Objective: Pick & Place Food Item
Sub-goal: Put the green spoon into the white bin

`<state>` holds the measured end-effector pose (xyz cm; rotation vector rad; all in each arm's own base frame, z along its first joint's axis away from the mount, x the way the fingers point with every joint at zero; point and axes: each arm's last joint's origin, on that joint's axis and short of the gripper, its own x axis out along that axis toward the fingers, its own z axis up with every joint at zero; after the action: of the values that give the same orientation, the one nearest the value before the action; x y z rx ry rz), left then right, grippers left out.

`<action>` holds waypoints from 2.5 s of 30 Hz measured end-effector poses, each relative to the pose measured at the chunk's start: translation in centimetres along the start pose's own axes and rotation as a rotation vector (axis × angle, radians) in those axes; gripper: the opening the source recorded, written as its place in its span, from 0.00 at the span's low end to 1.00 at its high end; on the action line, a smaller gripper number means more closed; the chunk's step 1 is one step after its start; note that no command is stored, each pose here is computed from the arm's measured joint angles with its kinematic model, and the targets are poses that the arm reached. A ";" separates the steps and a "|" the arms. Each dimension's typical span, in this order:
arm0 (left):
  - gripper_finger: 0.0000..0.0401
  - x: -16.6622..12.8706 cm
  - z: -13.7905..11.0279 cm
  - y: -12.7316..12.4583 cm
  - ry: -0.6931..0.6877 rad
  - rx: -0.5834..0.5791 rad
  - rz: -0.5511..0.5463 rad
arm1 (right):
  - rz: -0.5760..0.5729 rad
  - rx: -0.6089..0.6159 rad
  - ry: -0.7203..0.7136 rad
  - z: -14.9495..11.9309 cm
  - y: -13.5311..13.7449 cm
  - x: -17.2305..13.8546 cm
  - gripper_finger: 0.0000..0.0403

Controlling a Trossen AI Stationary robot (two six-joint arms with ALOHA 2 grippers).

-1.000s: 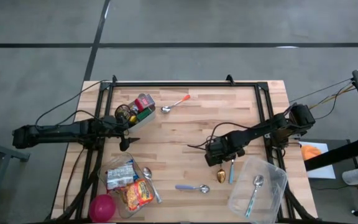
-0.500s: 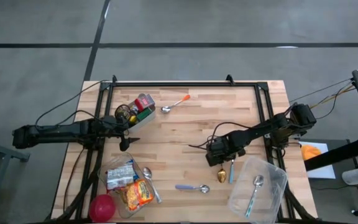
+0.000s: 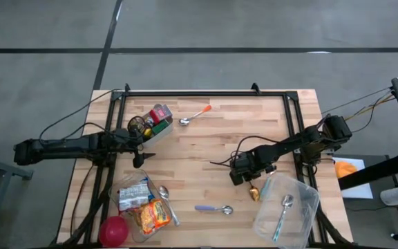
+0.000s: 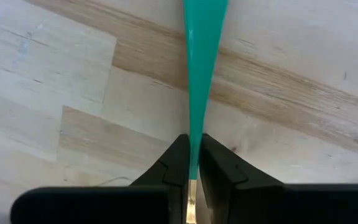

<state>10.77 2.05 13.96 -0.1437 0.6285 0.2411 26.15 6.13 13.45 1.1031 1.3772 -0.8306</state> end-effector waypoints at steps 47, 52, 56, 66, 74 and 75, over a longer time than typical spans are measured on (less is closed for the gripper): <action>0.96 0.0 0.0 0.0 0.000 0.000 0.000 | 0.189 -0.325 -0.159 -9.4 2.9 -23.9 0.07; 0.96 0.0 0.0 0.0 0.000 0.000 0.000 | 0.174 -0.251 -0.110 -13.2 2.1 -23.2 0.07; 0.96 0.0 0.0 0.0 0.000 0.000 0.000 | 0.127 -0.179 -0.093 -16.2 1.7 -21.9 0.07; 0.96 0.0 0.0 0.0 0.000 0.000 0.000 | -0.047 -0.036 -0.147 -22.0 0.8 -17.5 0.07; 0.96 0.0 0.0 0.0 0.000 0.000 0.000 | -0.139 -0.027 -0.197 -24.2 0.6 -14.6 0.07; 0.96 0.0 0.0 0.0 0.000 0.000 0.000 | -0.157 -0.024 -0.194 -24.2 0.6 -14.2 0.07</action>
<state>10.77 2.06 13.96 -0.1437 0.6285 0.2412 17.87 26.87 30.49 0.8797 1.3177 -1.0054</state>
